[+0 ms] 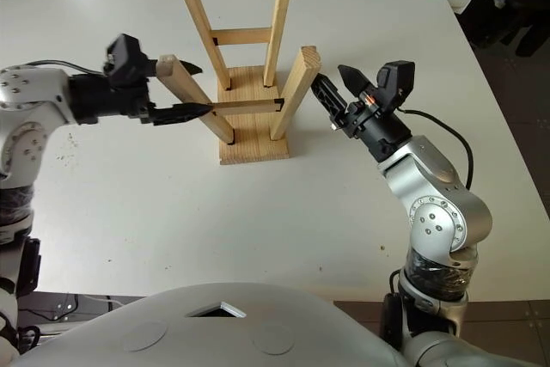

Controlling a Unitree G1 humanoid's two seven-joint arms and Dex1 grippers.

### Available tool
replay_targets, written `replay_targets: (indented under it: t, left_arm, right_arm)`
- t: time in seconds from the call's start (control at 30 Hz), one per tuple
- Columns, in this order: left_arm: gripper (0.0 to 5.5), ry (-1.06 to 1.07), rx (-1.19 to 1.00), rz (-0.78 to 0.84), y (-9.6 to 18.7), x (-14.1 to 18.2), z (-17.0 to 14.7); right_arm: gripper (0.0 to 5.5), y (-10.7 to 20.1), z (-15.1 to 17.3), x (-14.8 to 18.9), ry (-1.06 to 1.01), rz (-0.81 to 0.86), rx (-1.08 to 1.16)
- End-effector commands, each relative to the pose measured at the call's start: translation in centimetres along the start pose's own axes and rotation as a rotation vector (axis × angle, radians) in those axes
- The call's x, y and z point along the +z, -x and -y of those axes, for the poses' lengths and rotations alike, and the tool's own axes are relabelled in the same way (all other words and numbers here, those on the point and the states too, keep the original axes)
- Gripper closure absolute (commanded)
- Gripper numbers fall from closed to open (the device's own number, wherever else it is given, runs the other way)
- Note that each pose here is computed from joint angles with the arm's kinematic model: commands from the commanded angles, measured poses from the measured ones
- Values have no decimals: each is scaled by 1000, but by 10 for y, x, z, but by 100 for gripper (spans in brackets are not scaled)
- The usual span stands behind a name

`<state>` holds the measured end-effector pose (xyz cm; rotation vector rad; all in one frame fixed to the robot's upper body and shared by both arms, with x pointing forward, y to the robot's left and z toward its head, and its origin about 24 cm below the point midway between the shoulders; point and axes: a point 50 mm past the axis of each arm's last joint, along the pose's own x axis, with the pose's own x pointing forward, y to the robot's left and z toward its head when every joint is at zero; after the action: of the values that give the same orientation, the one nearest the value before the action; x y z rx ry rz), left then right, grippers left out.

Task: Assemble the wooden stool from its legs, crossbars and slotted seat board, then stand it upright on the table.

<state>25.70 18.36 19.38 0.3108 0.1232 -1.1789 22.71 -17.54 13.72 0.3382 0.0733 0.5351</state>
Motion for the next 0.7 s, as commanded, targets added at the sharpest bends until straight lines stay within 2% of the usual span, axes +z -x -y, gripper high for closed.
replay_targets:
  t: [0.03, 0.1, 0.17, 0.23, 0.3, 0.4, 0.5, 0.57, 0.7]
  left_arm:
    - [194, -16, 98, 41, 24, 13, 9]
    - [194, -18, 193, 136, 35, 29, 10]
    - [192, -7, 389, 318, 57, 51, 5]
    - [222, 12, 595, 519, 85, 63, 10]
    - [259, 128, 811, 558, 105, 45, 17]
    - [306, 356, 1088, 404, 106, -15, 27]
    - [357, 456, 1175, 224, 63, -59, 45]
    - [390, 478, 1159, 265, 21, -54, 57]
    - [452, 501, 1061, 339, -38, -34, 76]
  right_arm:
    - [190, 8, 5, -10, 6, -10, -67]
    - [190, 11, 10, -5, 24, 42, -136]
    - [219, 16, 17, 9, 42, 131, -217]
    - [258, 20, 23, 20, 71, 182, -301]
    - [293, 19, 23, 16, 200, 119, -359]
    - [339, 5, 6, 2, 288, 88, -419]
    - [387, -13, -18, -3, 280, 146, -453]
    - [420, -23, -36, -2, 269, 184, -451]
    - [480, -29, -56, -3, 260, 186, -413]
